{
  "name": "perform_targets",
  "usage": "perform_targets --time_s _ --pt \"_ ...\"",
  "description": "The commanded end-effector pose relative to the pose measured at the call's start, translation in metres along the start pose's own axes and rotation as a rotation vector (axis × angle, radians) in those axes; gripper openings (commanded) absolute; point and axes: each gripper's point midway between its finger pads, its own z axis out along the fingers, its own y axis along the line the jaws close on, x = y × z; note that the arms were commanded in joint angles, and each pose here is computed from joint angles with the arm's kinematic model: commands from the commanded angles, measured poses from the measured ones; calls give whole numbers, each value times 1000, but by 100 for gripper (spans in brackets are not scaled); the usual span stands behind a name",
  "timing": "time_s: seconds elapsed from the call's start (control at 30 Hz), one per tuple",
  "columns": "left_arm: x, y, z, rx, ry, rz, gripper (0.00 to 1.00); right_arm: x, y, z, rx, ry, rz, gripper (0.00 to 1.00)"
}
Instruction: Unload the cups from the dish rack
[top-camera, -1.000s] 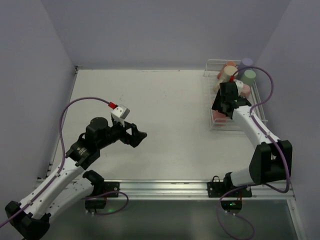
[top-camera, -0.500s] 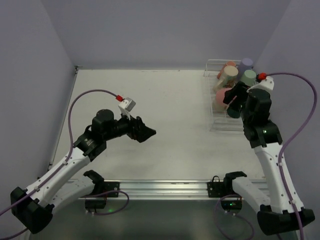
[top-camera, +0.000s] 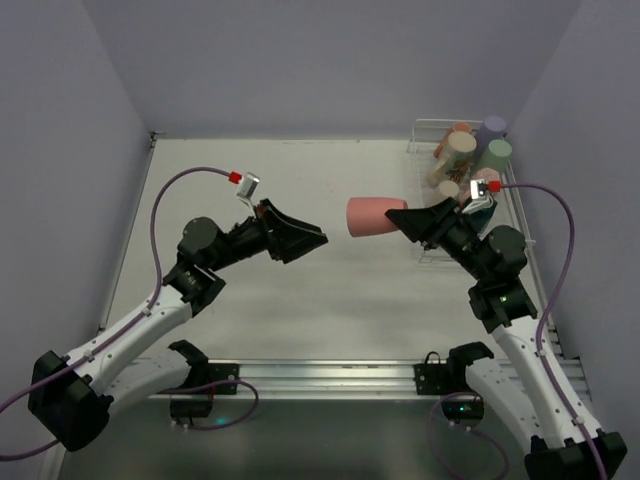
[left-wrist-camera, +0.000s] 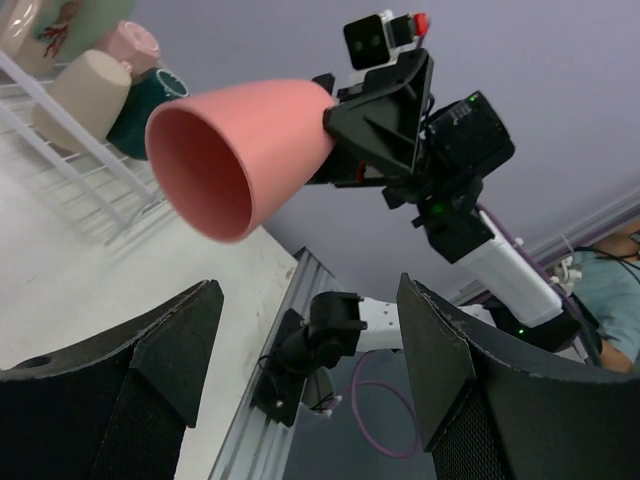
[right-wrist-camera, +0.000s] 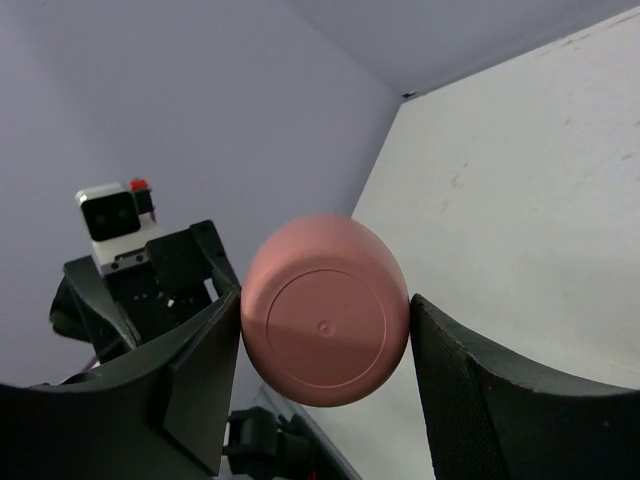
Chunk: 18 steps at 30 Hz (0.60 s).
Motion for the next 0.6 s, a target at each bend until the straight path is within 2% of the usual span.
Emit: perform_targets --time_s 0.0,0.2,0.3,0.57 --pt "-12 -32 5 119 -41 -11 77 5 48 -3 -206 30 14 33" --pt "-3 -29 15 115 -8 -34 74 21 56 -3 -275 92 31 33" --pt "-4 -27 17 106 -21 -30 73 23 51 -3 -262 97 41 32" --pt "-2 -35 25 156 -11 -21 69 50 42 5 -268 213 67 32"
